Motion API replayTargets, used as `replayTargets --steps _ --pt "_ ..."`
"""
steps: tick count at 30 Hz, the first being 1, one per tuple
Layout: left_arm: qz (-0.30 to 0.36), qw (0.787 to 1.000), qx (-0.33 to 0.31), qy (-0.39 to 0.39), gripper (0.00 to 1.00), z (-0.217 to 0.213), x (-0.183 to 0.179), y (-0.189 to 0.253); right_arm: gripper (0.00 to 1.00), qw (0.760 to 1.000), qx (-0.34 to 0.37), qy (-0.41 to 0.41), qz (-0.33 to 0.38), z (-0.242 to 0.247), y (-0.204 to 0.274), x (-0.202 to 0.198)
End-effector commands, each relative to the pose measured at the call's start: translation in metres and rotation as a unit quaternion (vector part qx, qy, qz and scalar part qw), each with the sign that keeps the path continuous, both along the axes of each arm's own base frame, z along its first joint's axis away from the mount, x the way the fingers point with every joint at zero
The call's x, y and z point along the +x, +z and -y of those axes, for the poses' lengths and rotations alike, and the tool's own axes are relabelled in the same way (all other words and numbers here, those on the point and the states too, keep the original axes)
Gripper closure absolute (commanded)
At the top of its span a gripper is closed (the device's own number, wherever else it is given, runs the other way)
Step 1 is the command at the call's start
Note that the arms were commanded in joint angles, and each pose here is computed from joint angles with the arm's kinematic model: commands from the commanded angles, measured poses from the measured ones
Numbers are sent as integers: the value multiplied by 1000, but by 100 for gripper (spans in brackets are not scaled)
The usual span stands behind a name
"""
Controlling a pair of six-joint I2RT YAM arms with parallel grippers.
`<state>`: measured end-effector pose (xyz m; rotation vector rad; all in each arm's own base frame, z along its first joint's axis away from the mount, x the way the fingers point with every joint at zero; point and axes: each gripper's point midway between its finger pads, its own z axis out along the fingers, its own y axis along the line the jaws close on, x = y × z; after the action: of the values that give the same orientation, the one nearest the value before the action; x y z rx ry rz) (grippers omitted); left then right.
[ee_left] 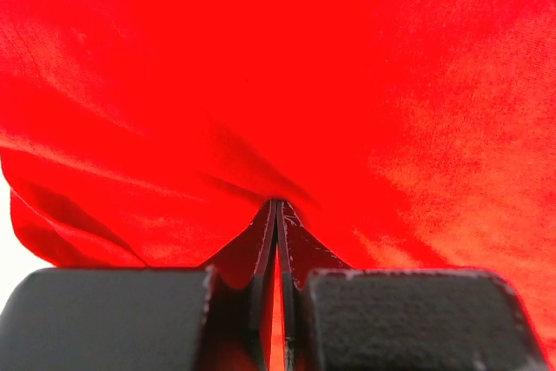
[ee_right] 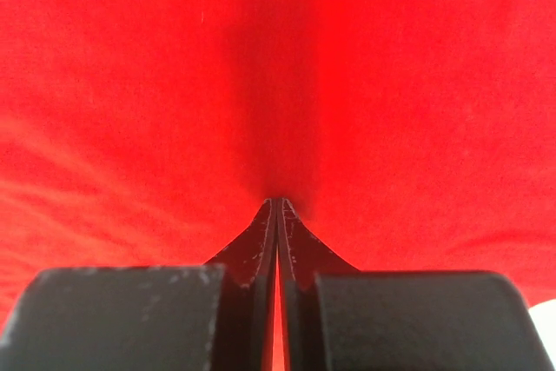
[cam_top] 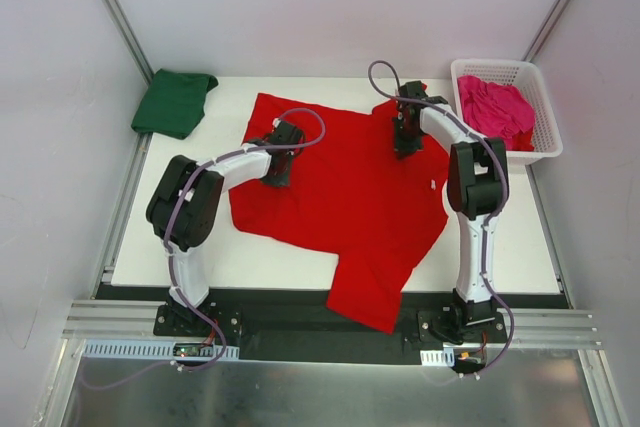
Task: Fold and stack the t-shirts
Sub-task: Flatten out the tshirt
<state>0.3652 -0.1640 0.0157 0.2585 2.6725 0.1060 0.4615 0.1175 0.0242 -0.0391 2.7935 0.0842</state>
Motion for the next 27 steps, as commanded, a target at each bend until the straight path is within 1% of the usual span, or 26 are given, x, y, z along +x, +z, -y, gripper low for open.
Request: replayTargets --steps 1,3,6,18,27 --pt "-72 997 -9 12 100 -7 -46 -23 98 1000 0 4 -3 6 6 10" --pt "-73 997 -4 15 100 -11 -50 -23 98 1000 20 10 -6 1 5 15" --pt "-80 997 0 16 100 -18 -61 -23 98 1000 26 13 -5 1 6 22" --pt "-93 995 1 31 100 -28 -82 -22 98 998 66 12 -9 3 14 44" --pt "-89 995 0 39 100 -30 -83 -17 97 993 114 11 -7 0 13 60"
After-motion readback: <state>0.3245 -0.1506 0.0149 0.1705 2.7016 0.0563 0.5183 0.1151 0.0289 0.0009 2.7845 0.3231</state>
